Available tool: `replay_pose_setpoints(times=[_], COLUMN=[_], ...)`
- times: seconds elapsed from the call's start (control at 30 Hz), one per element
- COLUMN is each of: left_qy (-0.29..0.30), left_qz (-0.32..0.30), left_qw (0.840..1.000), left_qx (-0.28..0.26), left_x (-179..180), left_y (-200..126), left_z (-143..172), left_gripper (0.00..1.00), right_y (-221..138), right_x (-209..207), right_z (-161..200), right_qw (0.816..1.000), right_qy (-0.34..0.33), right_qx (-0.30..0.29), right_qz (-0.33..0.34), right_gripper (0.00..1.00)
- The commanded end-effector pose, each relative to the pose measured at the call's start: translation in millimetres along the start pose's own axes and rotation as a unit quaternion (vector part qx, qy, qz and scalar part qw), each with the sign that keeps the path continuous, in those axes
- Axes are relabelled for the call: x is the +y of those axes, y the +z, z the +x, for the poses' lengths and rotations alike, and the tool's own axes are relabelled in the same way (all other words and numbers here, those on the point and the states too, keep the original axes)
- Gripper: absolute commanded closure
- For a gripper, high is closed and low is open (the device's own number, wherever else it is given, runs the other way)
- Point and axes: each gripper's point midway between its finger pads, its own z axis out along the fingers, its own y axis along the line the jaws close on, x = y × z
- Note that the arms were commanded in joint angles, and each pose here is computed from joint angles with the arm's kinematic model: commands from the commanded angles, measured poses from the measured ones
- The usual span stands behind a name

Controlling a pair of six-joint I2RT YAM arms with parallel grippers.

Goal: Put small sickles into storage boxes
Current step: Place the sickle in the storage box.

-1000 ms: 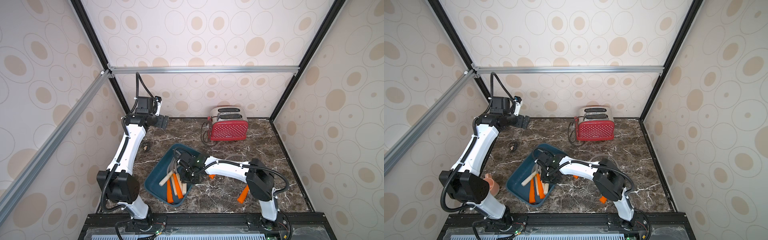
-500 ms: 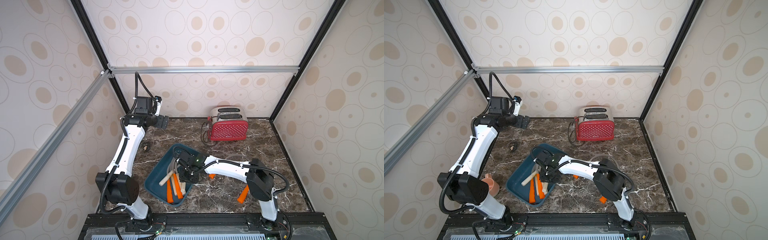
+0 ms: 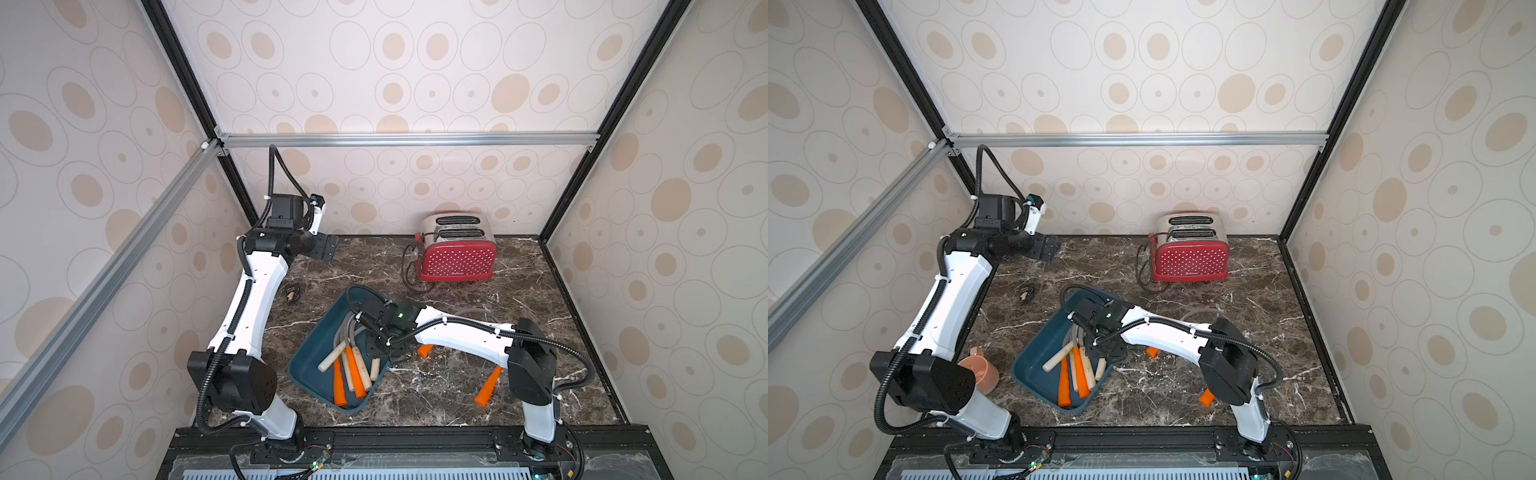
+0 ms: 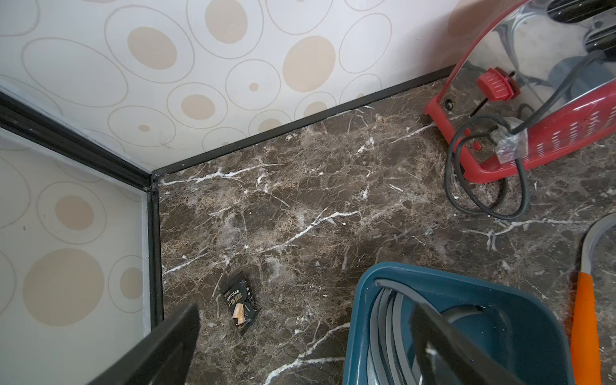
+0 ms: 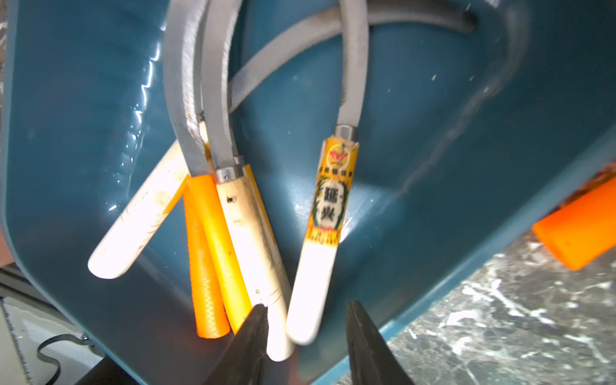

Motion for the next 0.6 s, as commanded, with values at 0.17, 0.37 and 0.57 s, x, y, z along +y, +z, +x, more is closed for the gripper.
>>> replay_pose_setpoints(times=[0.17,0.37,0.57], left_qy=[0.011,-0.004,0.001], left_qz=[0.019,0.049,0.037], left_qw=[1.000,0.999,0.999], left_qx=[-0.020,-0.022,-0.023], left_x=[-4.8,-12.5,-6.8], left_y=[-20.5,-12.4,-10.6], left_z=[-14.2,-22.1,-28.0], left_gripper=[0.01,0.01,0.01], right_y=[-16.6,-15.5,-28.7], right_x=[-7.0,-7.2,-22.7], right_z=[-13.0,-6.7,-7.8], right_qw=[0.999,0.999,0.999], right_qy=[-0.039,-0.036,-0.032], right_qx=[-0.004,0.022,-0.004], right_qz=[0.031,0.022,0.027], right_gripper=[0.57,0.57,0.56])
